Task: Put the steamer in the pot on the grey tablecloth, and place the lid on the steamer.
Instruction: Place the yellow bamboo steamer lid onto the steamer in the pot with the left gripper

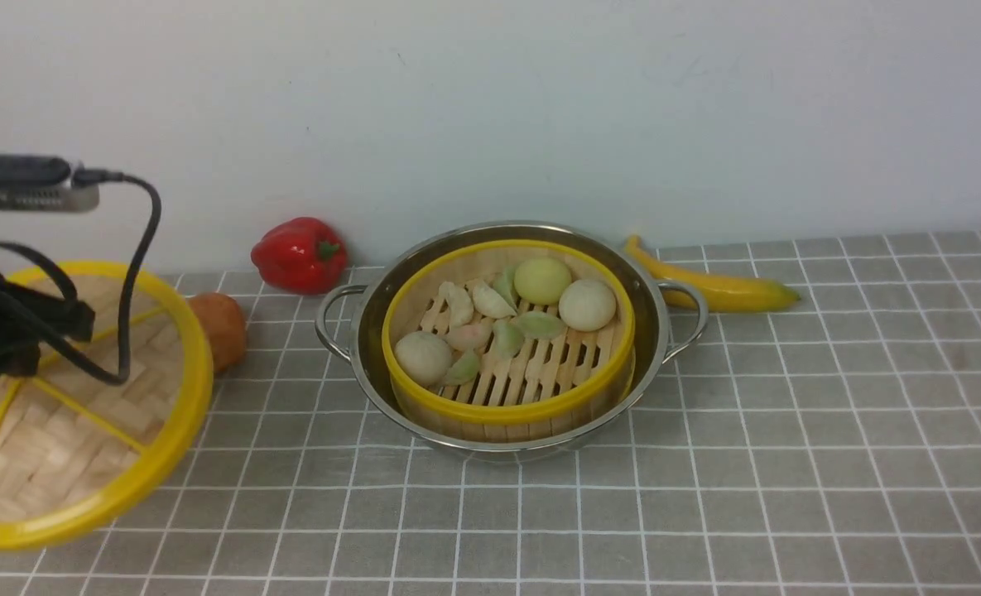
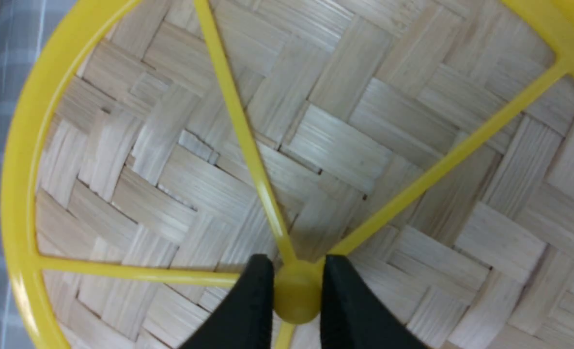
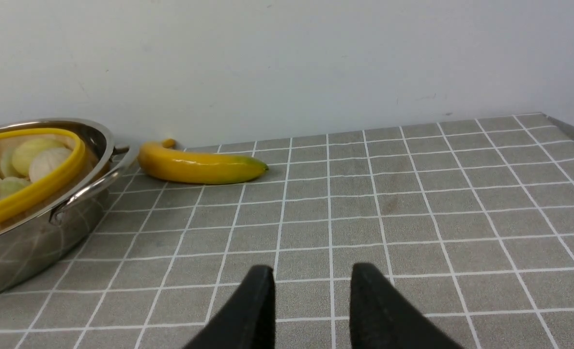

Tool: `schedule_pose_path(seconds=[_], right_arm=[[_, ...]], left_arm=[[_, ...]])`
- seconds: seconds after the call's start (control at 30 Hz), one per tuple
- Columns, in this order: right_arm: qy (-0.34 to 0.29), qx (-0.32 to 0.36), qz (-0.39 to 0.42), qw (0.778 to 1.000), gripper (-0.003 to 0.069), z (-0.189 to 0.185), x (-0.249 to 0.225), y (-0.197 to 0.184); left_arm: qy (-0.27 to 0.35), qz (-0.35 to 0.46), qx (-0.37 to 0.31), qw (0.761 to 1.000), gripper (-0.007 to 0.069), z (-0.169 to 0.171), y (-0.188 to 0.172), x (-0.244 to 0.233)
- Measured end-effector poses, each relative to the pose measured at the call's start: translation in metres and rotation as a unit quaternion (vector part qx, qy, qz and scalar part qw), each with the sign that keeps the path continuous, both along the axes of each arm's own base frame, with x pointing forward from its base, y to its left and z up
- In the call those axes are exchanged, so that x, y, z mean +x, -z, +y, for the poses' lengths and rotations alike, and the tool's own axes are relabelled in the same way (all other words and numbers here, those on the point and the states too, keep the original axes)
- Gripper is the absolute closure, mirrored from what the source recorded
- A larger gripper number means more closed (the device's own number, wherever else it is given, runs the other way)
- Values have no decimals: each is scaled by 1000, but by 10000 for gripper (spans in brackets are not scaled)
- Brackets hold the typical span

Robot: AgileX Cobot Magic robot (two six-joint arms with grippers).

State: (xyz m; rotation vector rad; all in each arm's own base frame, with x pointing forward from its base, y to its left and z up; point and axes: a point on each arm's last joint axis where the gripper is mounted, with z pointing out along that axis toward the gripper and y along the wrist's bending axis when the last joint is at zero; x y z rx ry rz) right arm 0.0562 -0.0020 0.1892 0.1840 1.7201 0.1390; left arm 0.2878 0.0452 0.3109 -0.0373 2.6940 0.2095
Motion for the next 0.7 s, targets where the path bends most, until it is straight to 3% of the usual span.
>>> schedule_pose_path(seconds=[0.2,0.43,0.7], right_arm=[[0,0,0,1000,419,0,0,0],[0,0,0,1000,419,0,0,0],[0,0,0,1000,419,0,0,0]], left_arm=[[131,-37,-40,990,510,-16,-27,17],[267,-31,-43,962,510,-45,-17,36],[365,-46,-23,930,510,-95,-8,61]])
